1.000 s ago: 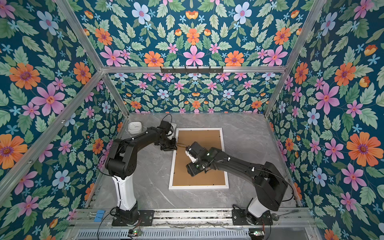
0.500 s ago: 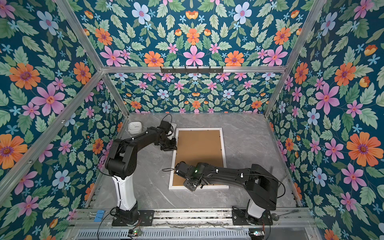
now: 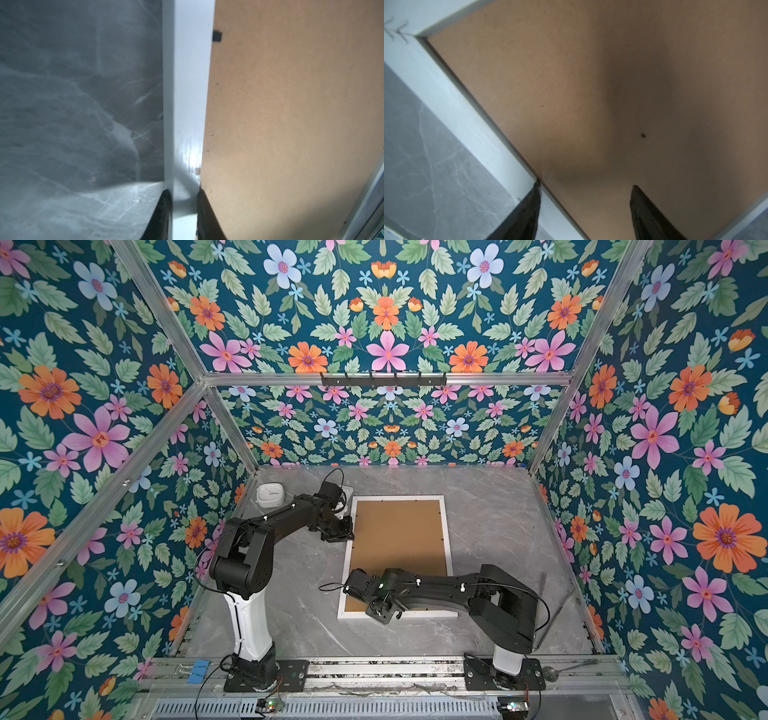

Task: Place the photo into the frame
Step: 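Move the right gripper to the frame corner nearest the robot and pinch it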

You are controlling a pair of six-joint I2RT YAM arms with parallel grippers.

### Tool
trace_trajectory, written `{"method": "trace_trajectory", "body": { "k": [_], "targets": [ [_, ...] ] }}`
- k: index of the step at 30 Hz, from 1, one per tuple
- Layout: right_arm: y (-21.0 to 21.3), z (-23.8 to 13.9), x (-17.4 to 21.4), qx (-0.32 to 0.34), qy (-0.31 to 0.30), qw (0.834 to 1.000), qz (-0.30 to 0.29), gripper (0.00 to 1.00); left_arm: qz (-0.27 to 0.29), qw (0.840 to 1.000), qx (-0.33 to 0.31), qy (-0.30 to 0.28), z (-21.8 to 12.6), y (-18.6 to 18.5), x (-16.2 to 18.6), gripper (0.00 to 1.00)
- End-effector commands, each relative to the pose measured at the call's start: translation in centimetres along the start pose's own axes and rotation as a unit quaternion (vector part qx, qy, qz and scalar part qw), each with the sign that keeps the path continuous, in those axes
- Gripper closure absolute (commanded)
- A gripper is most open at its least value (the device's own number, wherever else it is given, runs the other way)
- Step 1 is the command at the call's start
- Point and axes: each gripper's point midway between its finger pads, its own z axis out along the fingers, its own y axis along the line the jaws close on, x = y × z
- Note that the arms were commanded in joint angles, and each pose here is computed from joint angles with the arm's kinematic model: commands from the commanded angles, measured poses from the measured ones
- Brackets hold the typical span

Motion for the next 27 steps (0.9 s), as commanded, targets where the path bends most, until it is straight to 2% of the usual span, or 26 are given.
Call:
{"method": "trace_trajectory", "body": {
  "k": [1,27],
  "targets": [
    [-0.5,0.3,0.0,0.019,0.003,1.0,-0.007,0.32,-0.012,0.998,-0.021,0.05,1.1,1.1,2.5,0.86],
    [-0.9,3.5,0.9,0.068,0.031,0.996,-0.048,0.36,-0.006,0.998,-0.026,0.053,0.9,1.1,2.6,0.86]
  ]
}}
